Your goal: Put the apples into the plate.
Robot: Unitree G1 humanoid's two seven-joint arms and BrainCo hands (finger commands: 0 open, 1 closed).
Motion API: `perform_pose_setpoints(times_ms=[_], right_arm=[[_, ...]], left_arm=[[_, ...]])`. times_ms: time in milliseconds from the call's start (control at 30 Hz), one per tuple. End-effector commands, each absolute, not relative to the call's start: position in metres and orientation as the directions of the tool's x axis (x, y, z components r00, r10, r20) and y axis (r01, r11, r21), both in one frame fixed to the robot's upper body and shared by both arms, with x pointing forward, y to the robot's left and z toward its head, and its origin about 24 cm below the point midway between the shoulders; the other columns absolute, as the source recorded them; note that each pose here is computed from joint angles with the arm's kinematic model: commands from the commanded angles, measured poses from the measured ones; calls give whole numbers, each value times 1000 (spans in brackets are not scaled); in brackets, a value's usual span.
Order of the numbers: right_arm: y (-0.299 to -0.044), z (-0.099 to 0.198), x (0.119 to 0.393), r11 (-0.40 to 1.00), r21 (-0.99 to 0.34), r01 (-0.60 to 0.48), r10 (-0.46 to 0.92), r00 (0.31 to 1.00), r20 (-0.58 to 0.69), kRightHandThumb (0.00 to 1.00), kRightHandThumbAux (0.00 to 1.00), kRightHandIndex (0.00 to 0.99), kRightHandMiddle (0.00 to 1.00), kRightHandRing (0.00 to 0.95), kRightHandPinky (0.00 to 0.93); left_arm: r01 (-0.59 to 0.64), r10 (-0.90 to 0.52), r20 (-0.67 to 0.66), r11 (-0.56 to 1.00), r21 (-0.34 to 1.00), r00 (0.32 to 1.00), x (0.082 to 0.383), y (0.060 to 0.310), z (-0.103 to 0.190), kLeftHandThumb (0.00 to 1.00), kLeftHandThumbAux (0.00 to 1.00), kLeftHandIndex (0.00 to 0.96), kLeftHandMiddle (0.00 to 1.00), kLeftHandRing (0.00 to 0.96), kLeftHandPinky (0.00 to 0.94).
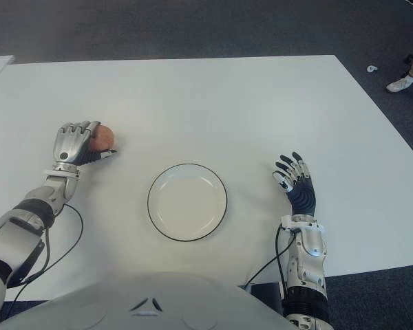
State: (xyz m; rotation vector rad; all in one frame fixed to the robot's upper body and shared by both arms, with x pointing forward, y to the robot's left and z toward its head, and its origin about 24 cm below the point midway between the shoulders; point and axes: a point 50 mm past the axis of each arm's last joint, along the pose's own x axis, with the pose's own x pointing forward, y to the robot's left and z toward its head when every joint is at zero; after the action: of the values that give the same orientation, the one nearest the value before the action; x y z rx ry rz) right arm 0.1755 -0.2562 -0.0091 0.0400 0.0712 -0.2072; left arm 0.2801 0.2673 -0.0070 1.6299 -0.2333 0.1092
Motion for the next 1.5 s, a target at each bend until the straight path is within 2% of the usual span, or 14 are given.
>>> perform_pose_setpoints(times_ms=[33,167,367,733,1000,1133,1300,1500], right_arm=[[-253,-27,162,967,66,246,-229,954,-194,341,644,97,227,247,302],[-253,-27,163,964,67,256,-239,951,-197,344,655,102,238,264,322],[-252,-26,164,960,77,268,-250,950,-186,340,659,107,245,263,303],[-251,-27,165,961,70,267,-251,950,-187,332,681,100,237,252,297],[-251,-28,165,964,65,259,-244,952,-186,314,674,98,238,252,290],[-250,-28,164,968,59,243,-227,954,-196,310,667,102,238,247,287],[-249,-29,163,971,58,232,-216,954,-208,316,660,105,239,245,282],[-247,-33,164,972,56,230,-211,948,-237,335,664,111,253,259,308]], left_arm=[[-143,-106,136,-60,988,985,273,265,-18,952,647,413,490,498,621],[-145,-112,138,-55,988,984,274,264,-17,952,647,413,491,500,635],[-149,-122,142,-57,987,982,275,262,-17,952,647,405,494,507,677],[-172,-142,165,-42,984,976,275,260,-14,953,646,417,491,496,608],[-181,-153,173,-41,983,973,277,260,-12,952,647,408,494,502,675],[-230,-164,227,4,973,960,285,256,1,952,647,409,494,500,641],[-297,-194,308,85,951,931,296,241,28,952,648,407,493,500,659],[-392,-230,426,181,902,875,294,221,66,951,649,396,498,510,736]])
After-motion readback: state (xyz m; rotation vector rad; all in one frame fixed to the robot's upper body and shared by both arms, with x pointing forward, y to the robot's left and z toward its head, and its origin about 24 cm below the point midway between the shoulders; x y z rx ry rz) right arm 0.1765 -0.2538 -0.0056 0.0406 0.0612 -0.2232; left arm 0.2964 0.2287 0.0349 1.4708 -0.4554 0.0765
